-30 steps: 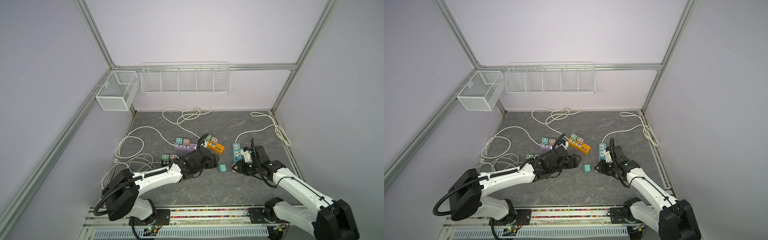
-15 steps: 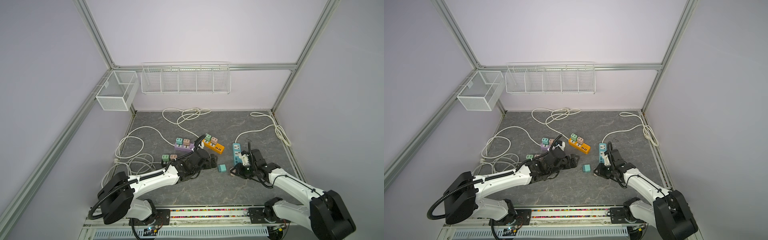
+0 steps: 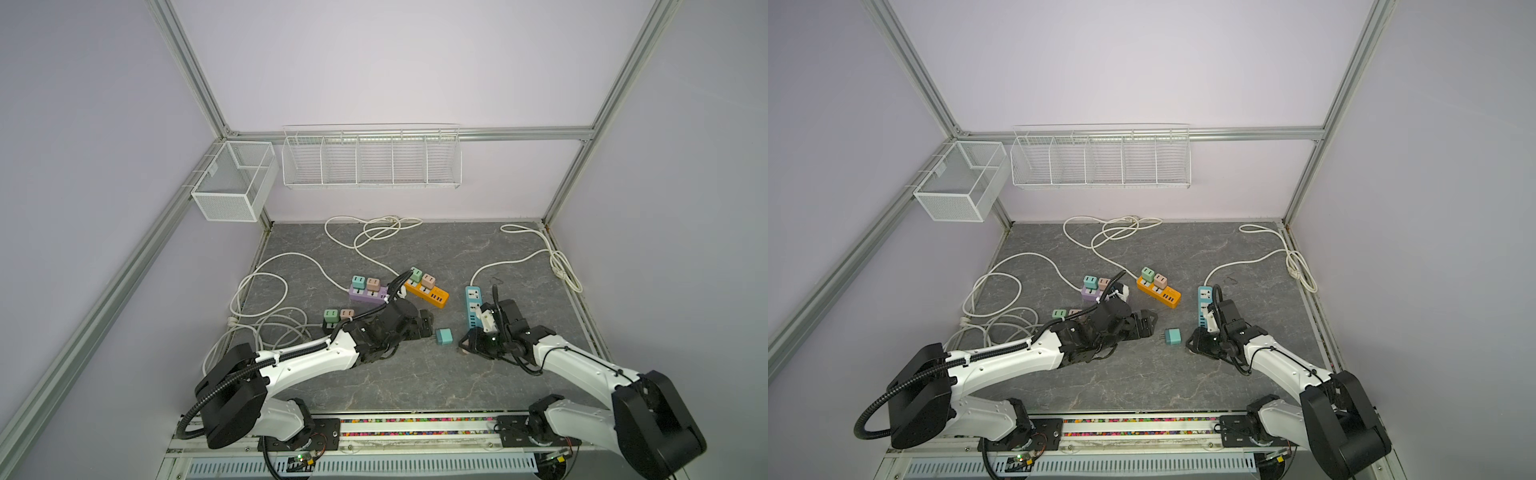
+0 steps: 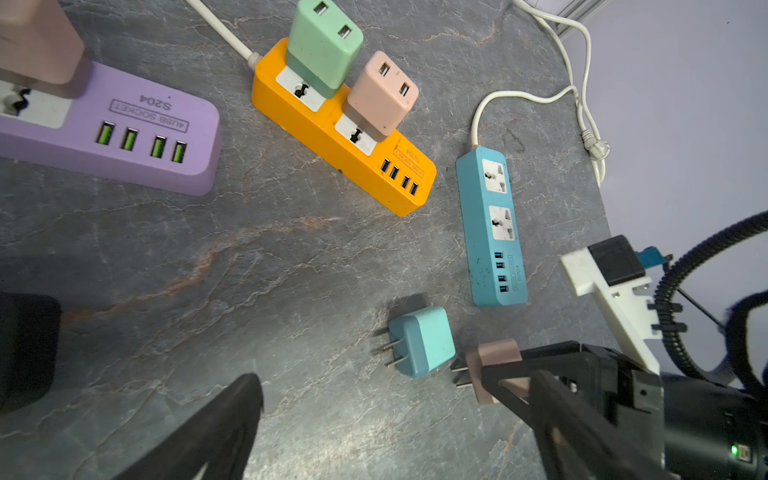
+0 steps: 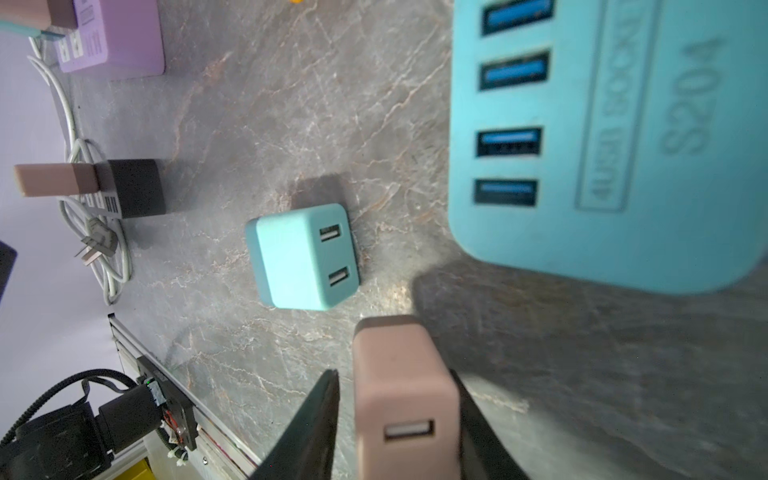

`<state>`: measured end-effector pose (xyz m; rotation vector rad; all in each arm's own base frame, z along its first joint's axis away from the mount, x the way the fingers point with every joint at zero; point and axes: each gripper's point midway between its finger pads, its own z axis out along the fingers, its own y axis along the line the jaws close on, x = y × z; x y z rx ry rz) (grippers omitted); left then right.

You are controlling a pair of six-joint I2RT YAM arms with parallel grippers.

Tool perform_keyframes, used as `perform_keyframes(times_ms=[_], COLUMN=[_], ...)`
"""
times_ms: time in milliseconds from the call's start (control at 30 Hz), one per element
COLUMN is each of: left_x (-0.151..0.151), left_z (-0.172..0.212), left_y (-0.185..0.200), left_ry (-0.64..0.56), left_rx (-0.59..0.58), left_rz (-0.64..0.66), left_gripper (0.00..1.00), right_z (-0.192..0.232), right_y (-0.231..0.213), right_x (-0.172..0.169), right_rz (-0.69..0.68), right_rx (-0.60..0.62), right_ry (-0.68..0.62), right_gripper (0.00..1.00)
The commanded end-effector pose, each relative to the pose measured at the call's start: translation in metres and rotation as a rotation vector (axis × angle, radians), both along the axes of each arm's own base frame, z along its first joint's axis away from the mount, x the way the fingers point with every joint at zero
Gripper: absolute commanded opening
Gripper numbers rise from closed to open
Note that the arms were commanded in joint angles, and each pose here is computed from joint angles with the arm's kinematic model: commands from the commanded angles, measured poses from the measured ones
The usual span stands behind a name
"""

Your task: Pull the plug off the socket

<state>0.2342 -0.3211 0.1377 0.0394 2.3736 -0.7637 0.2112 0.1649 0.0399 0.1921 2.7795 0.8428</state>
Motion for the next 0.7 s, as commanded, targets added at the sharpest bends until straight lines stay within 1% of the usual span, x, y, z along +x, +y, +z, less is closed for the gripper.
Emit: perform_keyframes(times_ms=[0, 233, 433, 667], left_x=[0.005, 0.007, 0.010, 0.015], left_z=[0.009, 0.015, 0.022, 0.031], left_y=[0.002, 0.004, 0.005, 0.013], left_ry=[-0.022, -0.035, -0.055, -0.087], left_rx=[0.003, 0.007, -0.005, -0.005], left_rz=[0.021, 0.022, 0.028, 0.043], left_gripper=[0.99, 0.99, 0.99, 0.99], right_z=[-0.006, 0.010, 0.026, 0.046], right_y=[-0.006, -0.014, -0.024, -0.019], right_x=[-0.005, -0.002, 0.002, 0.023], right_rz=[-0.004, -0.003, 0.011, 0.081], right_rx=[-0.040, -0.086, -0.156, -0.207], right_ry=[0.011, -0.029, -0.073, -0.122], right_gripper=[0.49, 0.59, 0.67, 0.73])
